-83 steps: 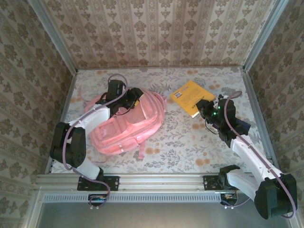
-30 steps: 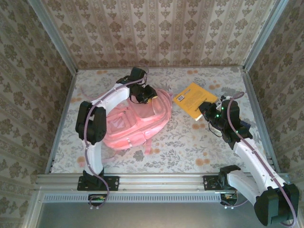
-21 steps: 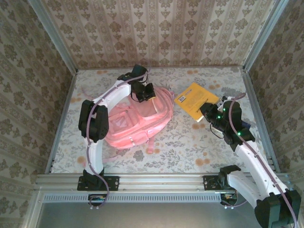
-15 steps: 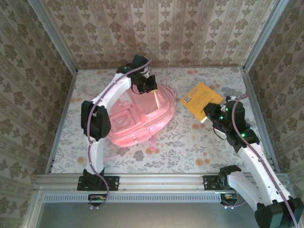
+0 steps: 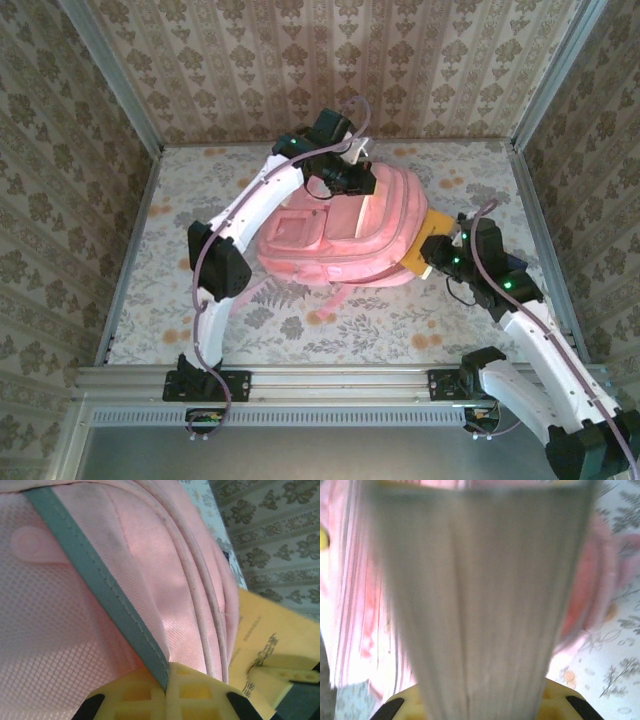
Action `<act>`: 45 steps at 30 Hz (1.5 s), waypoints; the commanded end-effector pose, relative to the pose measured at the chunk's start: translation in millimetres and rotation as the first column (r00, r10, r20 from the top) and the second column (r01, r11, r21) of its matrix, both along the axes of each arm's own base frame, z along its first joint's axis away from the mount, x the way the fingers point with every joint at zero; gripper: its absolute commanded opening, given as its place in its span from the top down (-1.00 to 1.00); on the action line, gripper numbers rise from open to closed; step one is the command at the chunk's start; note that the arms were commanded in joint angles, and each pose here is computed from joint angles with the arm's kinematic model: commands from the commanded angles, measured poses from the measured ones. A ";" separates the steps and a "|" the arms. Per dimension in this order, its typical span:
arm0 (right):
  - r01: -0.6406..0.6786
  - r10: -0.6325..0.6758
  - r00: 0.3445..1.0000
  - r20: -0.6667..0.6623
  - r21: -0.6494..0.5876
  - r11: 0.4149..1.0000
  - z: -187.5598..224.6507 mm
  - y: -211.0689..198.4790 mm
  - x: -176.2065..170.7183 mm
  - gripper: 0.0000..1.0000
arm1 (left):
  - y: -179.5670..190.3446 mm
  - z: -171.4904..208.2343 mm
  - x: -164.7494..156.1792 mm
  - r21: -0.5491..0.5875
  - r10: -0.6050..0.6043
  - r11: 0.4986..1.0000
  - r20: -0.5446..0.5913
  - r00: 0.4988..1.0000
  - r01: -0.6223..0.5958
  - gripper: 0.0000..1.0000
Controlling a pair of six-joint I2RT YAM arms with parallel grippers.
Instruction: Pack the student bag
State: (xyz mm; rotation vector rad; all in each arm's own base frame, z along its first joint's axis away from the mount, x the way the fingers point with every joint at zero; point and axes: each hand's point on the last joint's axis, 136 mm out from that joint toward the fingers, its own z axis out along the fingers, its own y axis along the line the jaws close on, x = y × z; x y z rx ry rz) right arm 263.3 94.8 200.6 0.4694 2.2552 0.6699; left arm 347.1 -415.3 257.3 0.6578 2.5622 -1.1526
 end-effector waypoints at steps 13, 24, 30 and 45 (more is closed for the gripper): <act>-0.305 0.303 0.938 0.167 -0.015 0.952 114.4 33.3 -63.8 1.00 | 106.8 160.4 -2.4 -0.498 0.067 0.866 0.047 0.997 -0.034 1.00; -0.410 0.340 0.899 0.277 0.258 0.875 121.5 88.3 -15.2 1.00 | 104.7 198.0 -34.4 -0.586 -0.111 0.792 0.141 0.984 0.173 1.00; -0.370 0.344 0.913 0.221 0.087 0.925 101.3 70.1 -14.0 1.00 | 118.0 197.9 -36.5 -0.578 -0.086 0.800 0.156 0.984 0.161 1.00; -0.334 0.342 0.914 0.217 -0.071 0.940 108.2 47.5 -13.3 1.00 | 122.3 193.5 -37.9 -0.602 -0.113 0.778 0.143 0.983 0.177 1.00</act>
